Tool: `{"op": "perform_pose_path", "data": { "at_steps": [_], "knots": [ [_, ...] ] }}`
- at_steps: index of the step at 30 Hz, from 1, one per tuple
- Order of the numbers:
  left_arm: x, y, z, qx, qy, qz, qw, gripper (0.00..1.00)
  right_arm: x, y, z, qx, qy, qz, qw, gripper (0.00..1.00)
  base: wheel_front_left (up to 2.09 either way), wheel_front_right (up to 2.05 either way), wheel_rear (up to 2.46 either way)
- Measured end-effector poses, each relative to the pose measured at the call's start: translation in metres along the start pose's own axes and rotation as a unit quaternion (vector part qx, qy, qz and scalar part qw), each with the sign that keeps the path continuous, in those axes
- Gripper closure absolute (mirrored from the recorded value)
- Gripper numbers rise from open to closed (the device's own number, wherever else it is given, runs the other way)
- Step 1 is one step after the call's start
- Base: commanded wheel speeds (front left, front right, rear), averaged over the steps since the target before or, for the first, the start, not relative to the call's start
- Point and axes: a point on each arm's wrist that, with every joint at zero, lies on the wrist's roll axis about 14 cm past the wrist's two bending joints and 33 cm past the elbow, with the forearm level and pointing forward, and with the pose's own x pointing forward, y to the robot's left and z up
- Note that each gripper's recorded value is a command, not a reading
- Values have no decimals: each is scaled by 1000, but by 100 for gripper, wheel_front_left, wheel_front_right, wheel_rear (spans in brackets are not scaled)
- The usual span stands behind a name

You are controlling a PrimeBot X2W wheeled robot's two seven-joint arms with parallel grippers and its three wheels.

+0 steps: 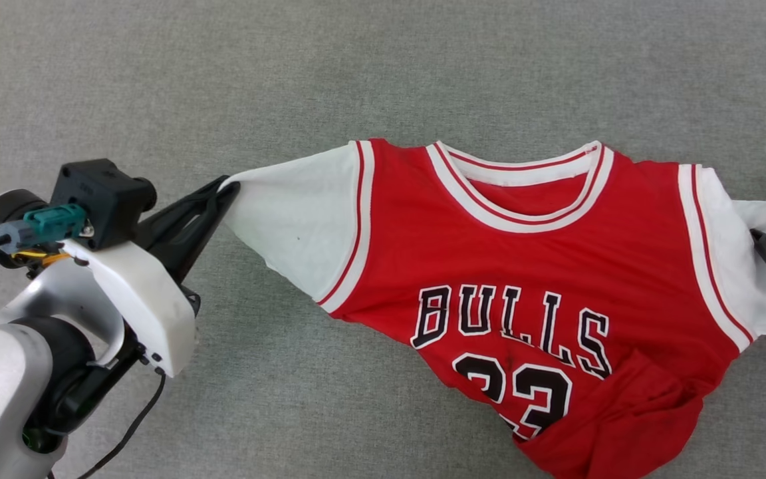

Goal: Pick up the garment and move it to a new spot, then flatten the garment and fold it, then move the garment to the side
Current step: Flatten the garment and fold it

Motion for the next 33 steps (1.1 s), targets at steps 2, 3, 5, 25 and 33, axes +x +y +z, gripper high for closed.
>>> {"op": "perform_pose_path", "data": {
  "at_steps": [2, 3, 5, 25, 33],
  "knots": [
    [0, -1, -1, -3, 0, 0, 1000, 100, 5, 2, -2, -9, 1, 1, 1000, 0, 0, 0, 0],
    [0, -1, -1, -3, 0, 0, 1000, 100, 6, 2, -2, -10, 1, 2, 1000, 0, 0, 0, 0],
    [-1, -1, -2, -4, 1, 1, 1000, 100, 9, 3, -2, -11, -1, 4, 1000, 67, 0, 0, 0],
    [-56, 23, 76, 15, -147, 78, 986, 100, -139, -56, 108, 16, -293, -80, 953, 100, 0, 0, 0],
    [-100, 33, 152, 54, -288, 124, 948, 100, -248, -70, 142, 1, -424, -116, 898, 100, 0, 0, 0]
  ]
}}
